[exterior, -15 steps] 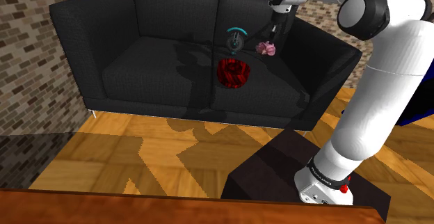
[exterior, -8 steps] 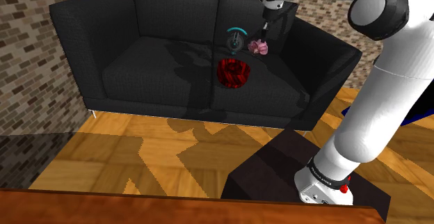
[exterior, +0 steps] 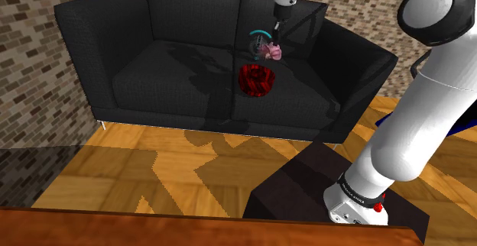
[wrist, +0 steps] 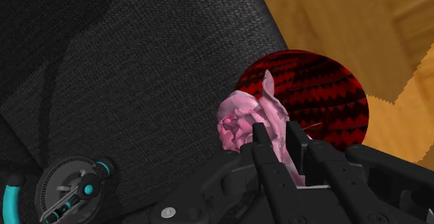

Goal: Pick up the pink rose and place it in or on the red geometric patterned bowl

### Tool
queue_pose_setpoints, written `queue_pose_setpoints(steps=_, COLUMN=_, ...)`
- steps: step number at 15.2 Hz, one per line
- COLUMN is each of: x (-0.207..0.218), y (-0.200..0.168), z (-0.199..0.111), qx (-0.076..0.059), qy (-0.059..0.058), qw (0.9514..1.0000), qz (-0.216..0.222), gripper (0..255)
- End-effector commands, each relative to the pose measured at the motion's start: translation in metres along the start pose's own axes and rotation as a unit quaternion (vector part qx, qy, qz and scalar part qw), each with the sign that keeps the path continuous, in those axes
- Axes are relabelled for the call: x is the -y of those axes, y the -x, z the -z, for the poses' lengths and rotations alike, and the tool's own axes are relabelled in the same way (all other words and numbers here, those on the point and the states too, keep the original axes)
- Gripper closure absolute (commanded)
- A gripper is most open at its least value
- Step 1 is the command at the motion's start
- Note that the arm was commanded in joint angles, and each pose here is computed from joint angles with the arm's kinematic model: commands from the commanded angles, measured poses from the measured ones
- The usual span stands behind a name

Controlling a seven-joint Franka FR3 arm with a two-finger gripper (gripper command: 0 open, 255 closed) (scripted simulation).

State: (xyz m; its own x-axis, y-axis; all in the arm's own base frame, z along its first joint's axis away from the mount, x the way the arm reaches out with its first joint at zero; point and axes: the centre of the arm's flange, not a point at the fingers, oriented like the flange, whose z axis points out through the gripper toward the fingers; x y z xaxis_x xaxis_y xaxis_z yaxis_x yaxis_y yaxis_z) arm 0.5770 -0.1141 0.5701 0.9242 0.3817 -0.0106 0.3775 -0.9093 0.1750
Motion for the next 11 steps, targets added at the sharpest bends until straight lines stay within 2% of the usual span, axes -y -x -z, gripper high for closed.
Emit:
queue_pose_setpoints(steps=1, x=0.022, y=-0.014, z=0.009, qx=0.0, qy=0.0, qw=1.0, qz=-0.001, gripper=255)
queue_pose_setpoints(steps=2, x=0.031, y=-0.018, z=0.012, qx=0.0, qy=0.0, qw=1.0, qz=-0.001, gripper=255)
queue_pose_setpoints(steps=11, x=0.039, y=-0.019, z=-0.035, qx=0.0, qy=0.0, qw=1.0, qz=-0.001, gripper=255)
